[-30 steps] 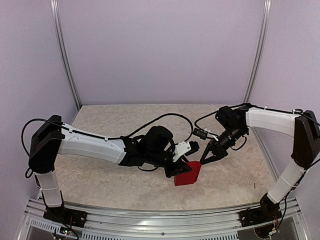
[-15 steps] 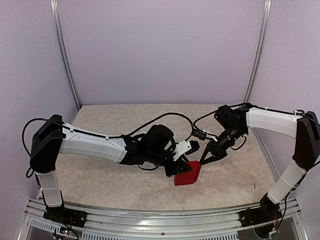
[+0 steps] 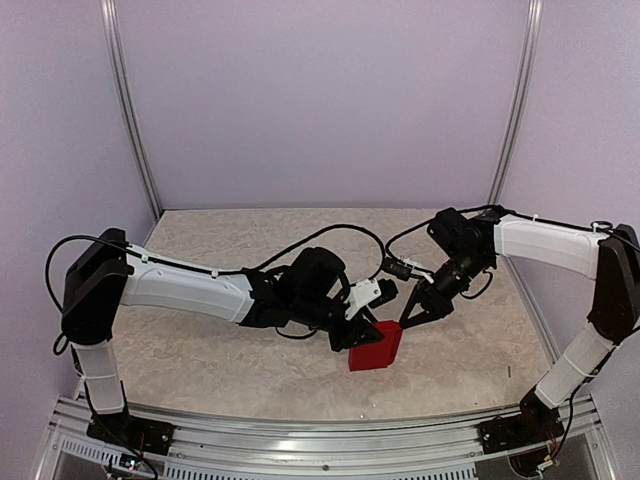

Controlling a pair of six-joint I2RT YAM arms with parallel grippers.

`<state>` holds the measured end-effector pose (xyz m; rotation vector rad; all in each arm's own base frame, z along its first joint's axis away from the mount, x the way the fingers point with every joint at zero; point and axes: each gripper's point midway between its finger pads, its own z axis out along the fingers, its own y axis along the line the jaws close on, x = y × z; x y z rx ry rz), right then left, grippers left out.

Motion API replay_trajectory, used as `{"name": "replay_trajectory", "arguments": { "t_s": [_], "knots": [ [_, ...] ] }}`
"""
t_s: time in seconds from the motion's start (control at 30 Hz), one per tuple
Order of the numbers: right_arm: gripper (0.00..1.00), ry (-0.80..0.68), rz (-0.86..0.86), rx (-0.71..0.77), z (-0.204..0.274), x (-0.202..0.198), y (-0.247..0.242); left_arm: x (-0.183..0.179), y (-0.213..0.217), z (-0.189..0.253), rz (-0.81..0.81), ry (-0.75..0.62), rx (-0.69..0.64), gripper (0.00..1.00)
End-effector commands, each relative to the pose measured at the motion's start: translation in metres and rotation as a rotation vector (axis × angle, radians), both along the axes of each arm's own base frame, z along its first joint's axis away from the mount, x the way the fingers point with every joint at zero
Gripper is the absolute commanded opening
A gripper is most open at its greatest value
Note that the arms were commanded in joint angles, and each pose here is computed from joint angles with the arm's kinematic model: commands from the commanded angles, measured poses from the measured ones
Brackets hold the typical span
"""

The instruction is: Fold the paper box

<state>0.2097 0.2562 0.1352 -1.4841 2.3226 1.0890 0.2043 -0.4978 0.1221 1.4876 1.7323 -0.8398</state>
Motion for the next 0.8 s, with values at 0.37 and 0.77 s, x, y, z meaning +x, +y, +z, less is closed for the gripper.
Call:
{"name": "replay_trajectory", "arguments": {
  "t_s": [0.37, 0.77],
  "knots": [
    [0.12, -0.003, 0.04, 0.02, 0.002, -0.006, 0.008, -0.009, 0.023, -0.059, -0.012, 0.062, 0.158, 0.29],
    [0.15, -0.007, 0.027, 0.005, -0.003, 0.0, 0.005, -0.018, 0.025, -0.043, -0.046, 0.054, 0.089, 0.29]
  ]
}}
